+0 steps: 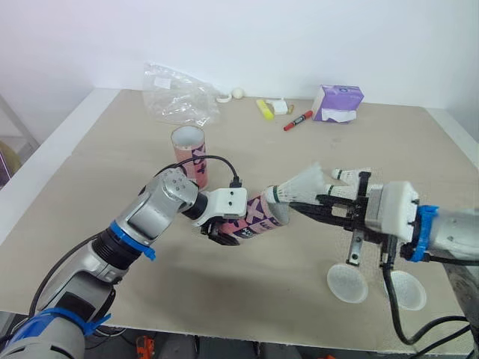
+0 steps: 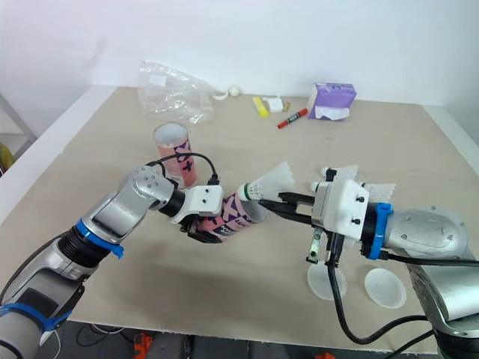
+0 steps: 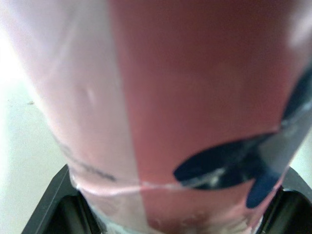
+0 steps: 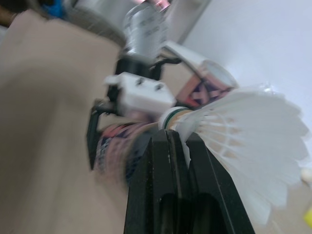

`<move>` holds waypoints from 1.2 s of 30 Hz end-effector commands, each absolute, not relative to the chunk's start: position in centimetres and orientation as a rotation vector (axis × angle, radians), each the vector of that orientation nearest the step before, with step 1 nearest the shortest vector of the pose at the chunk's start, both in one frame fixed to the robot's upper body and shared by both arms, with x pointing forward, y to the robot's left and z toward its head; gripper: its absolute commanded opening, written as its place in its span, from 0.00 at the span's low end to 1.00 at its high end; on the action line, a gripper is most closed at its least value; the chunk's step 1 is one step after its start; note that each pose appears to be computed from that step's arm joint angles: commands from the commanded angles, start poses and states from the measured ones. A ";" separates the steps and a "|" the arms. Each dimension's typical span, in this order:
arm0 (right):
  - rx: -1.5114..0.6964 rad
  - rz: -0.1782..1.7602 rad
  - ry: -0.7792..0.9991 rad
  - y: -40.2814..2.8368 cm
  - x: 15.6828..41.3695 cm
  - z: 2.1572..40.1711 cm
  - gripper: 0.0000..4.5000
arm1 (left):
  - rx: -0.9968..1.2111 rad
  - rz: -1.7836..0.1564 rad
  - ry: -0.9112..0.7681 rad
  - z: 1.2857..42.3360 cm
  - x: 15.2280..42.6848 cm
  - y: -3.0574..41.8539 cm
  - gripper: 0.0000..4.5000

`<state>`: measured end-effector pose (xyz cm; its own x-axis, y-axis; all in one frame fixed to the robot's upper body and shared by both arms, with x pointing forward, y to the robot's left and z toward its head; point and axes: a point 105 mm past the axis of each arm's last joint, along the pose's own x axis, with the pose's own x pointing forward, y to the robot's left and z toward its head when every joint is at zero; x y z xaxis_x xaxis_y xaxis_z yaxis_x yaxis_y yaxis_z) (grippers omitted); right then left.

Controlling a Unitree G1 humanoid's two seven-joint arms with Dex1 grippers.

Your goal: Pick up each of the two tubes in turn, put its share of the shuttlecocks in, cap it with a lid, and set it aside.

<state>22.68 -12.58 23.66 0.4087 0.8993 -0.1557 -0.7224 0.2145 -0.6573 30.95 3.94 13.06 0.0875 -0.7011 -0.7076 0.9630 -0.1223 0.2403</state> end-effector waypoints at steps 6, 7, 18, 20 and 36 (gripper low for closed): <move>-0.911 1.173 -0.292 -12.1 24.3 23.7 0.02 | 0.847 -1.480 0.437 12.1 30.9 3.7 0.68; -0.914 1.166 -0.296 -12.2 24.5 24.0 0.02 | 0.847 -1.479 0.438 12.1 30.9 3.8 0.68; -0.898 1.136 -0.301 -12.7 24.9 25.1 0.02 | 0.843 -1.476 0.443 12.1 30.8 3.8 0.68; -0.881 1.123 -0.287 -13.4 24.7 25.4 0.02 | 0.844 -1.476 0.443 12.1 30.7 3.8 0.68; -0.756 1.208 -0.229 -12.6 22.9 24.4 0.02 | 0.846 -1.481 0.439 12.2 30.8 3.6 0.68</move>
